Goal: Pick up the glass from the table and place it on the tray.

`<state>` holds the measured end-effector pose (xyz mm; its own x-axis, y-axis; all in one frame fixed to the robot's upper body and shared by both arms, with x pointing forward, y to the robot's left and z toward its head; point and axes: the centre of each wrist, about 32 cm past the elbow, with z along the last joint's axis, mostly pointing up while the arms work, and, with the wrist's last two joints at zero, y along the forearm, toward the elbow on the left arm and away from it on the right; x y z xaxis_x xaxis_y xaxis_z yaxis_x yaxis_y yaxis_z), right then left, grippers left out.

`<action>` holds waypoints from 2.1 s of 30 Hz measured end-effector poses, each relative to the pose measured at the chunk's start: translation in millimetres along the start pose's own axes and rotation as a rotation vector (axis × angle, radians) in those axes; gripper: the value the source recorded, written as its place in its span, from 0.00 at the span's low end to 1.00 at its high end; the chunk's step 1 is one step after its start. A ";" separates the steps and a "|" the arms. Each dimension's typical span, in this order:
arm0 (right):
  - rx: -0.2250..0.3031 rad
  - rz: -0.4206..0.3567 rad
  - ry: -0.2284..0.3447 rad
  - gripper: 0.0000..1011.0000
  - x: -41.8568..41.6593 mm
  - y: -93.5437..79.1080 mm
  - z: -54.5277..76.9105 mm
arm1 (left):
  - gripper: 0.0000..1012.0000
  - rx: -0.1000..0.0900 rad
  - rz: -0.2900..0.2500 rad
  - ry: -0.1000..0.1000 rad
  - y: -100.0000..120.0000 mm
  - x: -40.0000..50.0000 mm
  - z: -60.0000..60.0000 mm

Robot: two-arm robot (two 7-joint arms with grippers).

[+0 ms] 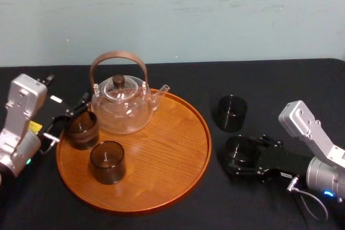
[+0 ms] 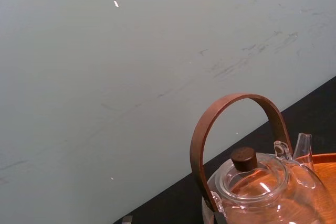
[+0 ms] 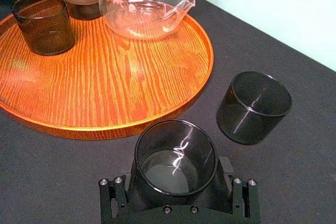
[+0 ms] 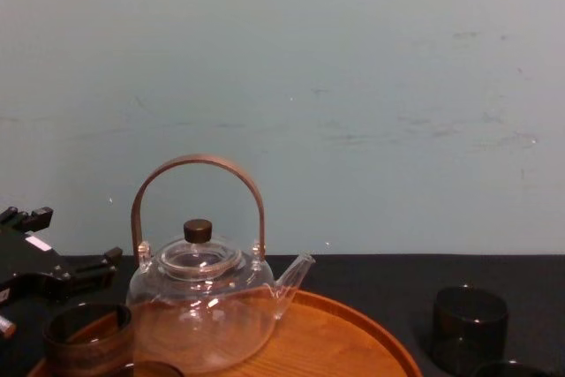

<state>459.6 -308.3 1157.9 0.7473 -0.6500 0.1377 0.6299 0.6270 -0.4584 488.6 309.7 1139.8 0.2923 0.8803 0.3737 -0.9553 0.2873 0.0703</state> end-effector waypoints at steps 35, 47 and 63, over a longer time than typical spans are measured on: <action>0.007 0.004 -0.008 0.90 0.1 3.7 1.9 | 0.99 0.000 0.000 0.000 0.0 0.0 0.0; 0.041 0.021 0.000 0.90 5.6 -2.9 11.3 | 0.99 0.000 0.000 0.000 0.0 0.0 0.0; 0.129 0.119 -0.087 0.90 12.7 9.6 52.8 | 0.99 0.000 0.000 0.000 0.0 0.0 0.0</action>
<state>486.3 -287.8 1201.6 0.8303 -0.5318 0.1667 0.5533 0.7508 -0.3607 488.7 309.7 1139.8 0.2922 0.8803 0.3737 -0.9553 0.2873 0.0702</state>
